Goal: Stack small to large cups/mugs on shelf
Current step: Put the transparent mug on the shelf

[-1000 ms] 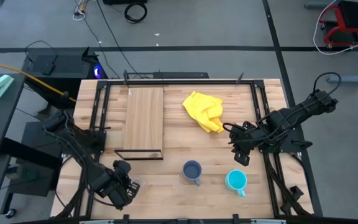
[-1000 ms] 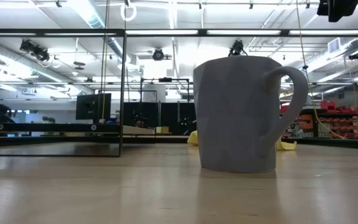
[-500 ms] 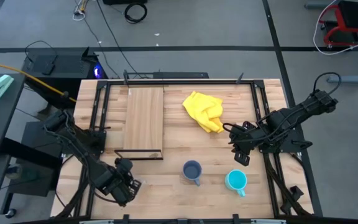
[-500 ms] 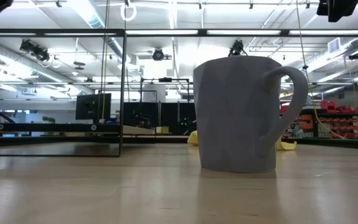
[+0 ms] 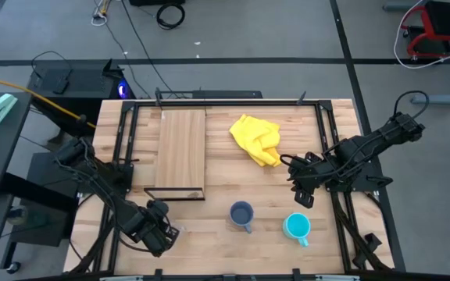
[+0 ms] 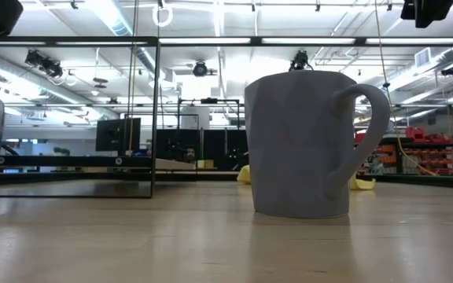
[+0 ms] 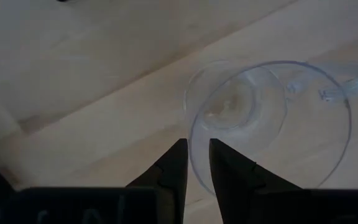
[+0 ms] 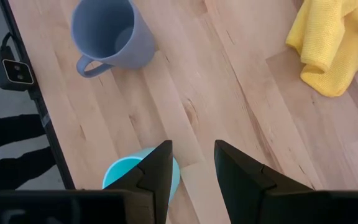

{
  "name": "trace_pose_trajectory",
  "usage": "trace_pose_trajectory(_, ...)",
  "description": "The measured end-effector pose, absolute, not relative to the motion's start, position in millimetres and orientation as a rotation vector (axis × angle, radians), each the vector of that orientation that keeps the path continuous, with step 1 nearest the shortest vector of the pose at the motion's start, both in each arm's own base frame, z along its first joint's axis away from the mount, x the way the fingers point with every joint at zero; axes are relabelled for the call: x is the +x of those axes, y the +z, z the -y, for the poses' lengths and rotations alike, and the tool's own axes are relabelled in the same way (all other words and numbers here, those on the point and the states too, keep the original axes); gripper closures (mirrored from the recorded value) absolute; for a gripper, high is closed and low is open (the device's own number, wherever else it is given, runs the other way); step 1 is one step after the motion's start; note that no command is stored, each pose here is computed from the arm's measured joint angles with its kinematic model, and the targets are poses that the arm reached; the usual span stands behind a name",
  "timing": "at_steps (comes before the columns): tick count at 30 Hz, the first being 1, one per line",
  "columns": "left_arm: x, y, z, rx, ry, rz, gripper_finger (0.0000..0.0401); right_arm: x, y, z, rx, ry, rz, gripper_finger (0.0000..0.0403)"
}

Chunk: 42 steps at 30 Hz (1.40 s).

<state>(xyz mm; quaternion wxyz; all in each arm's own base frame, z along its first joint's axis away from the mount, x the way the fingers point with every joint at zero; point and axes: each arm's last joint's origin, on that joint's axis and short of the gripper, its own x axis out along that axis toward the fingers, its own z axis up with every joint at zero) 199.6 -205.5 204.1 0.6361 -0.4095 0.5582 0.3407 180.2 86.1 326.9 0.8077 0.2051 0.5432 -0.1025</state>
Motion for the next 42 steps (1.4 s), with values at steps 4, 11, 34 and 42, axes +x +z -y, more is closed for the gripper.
trace_pose_trajectory(4, 201, 206, 205, -0.938, 0.778, -1.274, 0.0348, 180, 327, -86, 0.436, -0.224, -1.158, 0.0276)
trace_pose_trajectory(11, 203, 216, 205, -0.941, 0.771, -1.272, 0.0391, 180, 327, -86, 0.436, -0.224, -1.158, 0.0276)
trace_pose_trajectory(34, 212, 411, 143, -0.785, 0.55, -1.052, 0.0395, 180, 327, -86, 0.438, -0.222, -1.159, 0.0302)
trace_pose_trajectory(42, 232, 444, 81, -0.686, 0.545, -0.915, 0.0395, 178, 329, -84, 0.455, -0.227, -1.15, 0.0303)
